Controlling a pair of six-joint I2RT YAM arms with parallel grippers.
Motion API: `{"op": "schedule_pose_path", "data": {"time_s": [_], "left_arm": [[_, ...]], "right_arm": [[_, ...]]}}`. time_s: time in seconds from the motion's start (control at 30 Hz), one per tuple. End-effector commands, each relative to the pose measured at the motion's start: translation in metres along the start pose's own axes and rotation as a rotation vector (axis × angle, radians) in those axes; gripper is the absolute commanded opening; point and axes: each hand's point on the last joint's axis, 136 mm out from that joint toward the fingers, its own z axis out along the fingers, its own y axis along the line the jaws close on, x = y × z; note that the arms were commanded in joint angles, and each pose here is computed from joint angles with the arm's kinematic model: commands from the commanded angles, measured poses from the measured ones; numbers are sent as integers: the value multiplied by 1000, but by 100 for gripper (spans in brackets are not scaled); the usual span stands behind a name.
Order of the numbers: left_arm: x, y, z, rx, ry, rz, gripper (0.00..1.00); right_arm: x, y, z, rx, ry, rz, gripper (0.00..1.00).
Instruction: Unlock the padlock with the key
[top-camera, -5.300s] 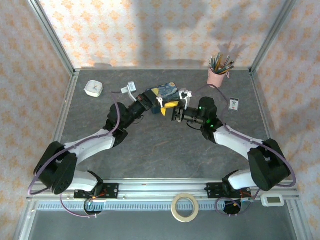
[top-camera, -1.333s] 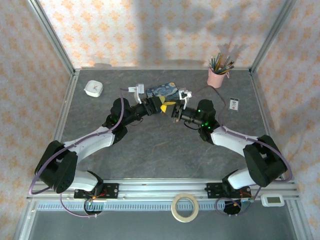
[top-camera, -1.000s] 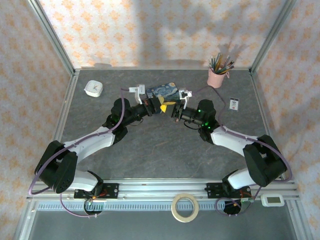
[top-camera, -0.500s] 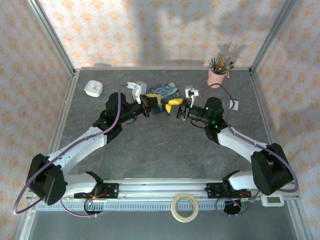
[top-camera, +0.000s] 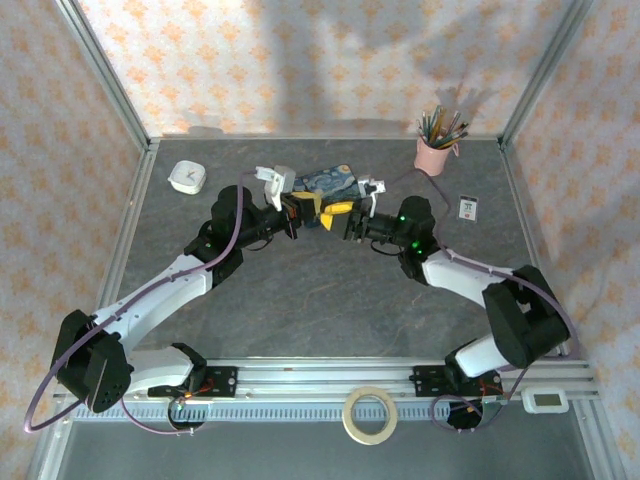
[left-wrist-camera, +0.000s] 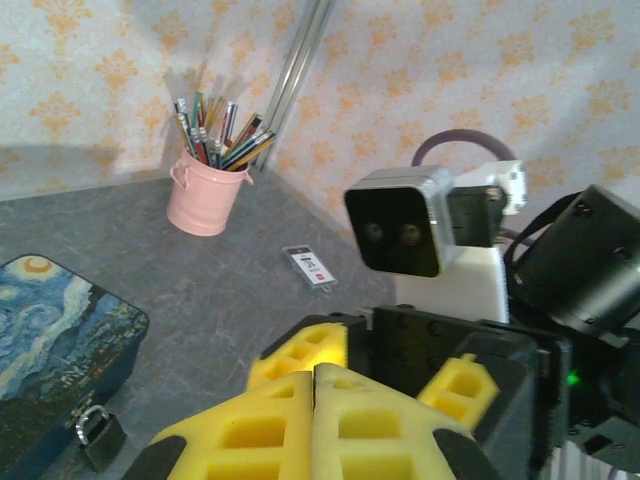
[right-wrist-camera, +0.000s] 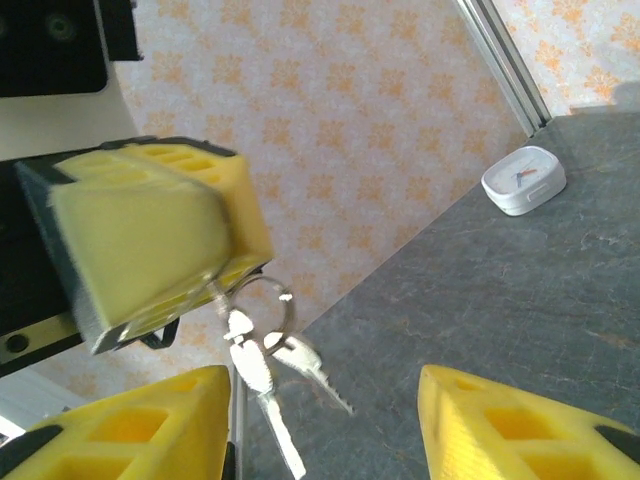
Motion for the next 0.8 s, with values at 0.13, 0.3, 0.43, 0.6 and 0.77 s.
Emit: {"op": "schedule_pose_path", "data": {"time_s": [0.13,0.3,0.43,0.6,0.77], "left_arm": [[-12,-27,-6,120,-53,-10,0],[-15,-34,-9,159,-69,-21,0],[-16,-34,-9,173,-71,-33,0],[-21,-30,-10,173,-91,-55,0],[-22,-26,-7,157,-92,-60,0]], "right_arm": [[-24,-12,9,27,-95,14,43],[-18,-27,9,91,-90,38,36],[-19,-39,5,198,-76,4,33],[-24,-38,-9,291,-76,-85,32],[-26,-28,-16,289,-73,-122,32]]}}
